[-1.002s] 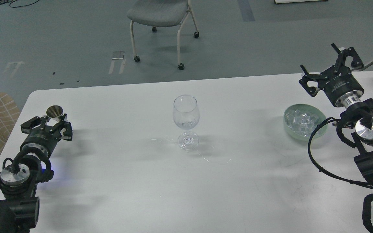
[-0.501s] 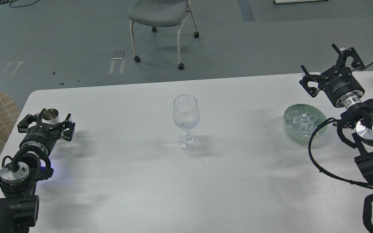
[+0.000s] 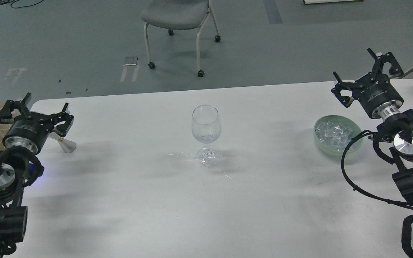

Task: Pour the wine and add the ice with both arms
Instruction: 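Carry the jigger back and set it down near its start spot, then raise the left gripper away and swing the right gripper toward the ice bowl, then lower the right gripper into the green bowl and pinch an ice cube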

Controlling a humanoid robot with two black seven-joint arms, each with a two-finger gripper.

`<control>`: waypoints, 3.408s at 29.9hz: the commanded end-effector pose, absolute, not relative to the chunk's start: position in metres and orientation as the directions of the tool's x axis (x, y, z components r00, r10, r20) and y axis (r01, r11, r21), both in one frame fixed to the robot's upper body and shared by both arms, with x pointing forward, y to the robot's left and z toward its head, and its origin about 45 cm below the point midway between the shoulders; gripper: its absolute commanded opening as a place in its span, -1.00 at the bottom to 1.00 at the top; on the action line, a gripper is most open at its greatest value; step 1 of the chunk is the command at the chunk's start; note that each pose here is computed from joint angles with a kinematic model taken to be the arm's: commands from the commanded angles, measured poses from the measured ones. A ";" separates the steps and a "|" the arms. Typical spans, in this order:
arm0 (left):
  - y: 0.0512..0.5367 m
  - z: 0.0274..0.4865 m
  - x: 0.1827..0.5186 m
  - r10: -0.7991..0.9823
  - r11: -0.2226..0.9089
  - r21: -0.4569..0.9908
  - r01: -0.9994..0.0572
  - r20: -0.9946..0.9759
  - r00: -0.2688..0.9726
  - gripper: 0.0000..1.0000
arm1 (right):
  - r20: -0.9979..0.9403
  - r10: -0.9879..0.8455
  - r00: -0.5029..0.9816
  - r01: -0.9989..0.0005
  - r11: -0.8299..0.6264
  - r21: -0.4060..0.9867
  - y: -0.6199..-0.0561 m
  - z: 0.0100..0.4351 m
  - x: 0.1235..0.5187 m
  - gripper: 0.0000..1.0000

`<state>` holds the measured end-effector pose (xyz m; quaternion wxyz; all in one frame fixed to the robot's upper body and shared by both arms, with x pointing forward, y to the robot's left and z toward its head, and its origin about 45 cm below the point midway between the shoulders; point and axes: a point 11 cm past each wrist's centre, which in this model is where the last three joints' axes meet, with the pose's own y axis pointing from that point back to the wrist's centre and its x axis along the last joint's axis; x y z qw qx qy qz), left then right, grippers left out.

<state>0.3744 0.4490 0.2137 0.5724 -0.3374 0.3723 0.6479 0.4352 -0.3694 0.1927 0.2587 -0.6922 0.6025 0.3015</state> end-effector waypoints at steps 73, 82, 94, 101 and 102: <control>0.427 0.318 0.393 0.791 0.183 -0.021 -0.983 -0.590 0.160 0.95 | 0.584 0.094 0.807 -0.577 -0.086 0.812 -0.399 0.238 0.369 1.00; 0.426 0.332 0.391 0.808 0.196 -0.040 -0.980 -0.559 0.185 0.95 | 0.542 0.108 0.833 -0.534 -0.098 0.840 -0.389 0.207 0.359 0.88; 0.423 0.331 0.390 0.809 0.207 -0.039 -0.978 -0.555 0.193 0.95 | 0.562 0.119 0.818 -0.554 -0.100 0.827 -0.361 0.197 0.378 0.81; 0.420 0.330 0.391 0.804 0.211 -0.042 -0.977 -0.561 0.198 0.95 | 0.556 0.122 0.822 -0.549 -0.091 0.831 -0.355 0.188 0.383 0.80; 0.420 0.330 0.391 0.804 0.211 -0.042 -0.976 -0.561 0.198 0.95 | 0.556 0.122 0.822 -0.549 -0.091 0.831 -0.355 0.188 0.383 0.80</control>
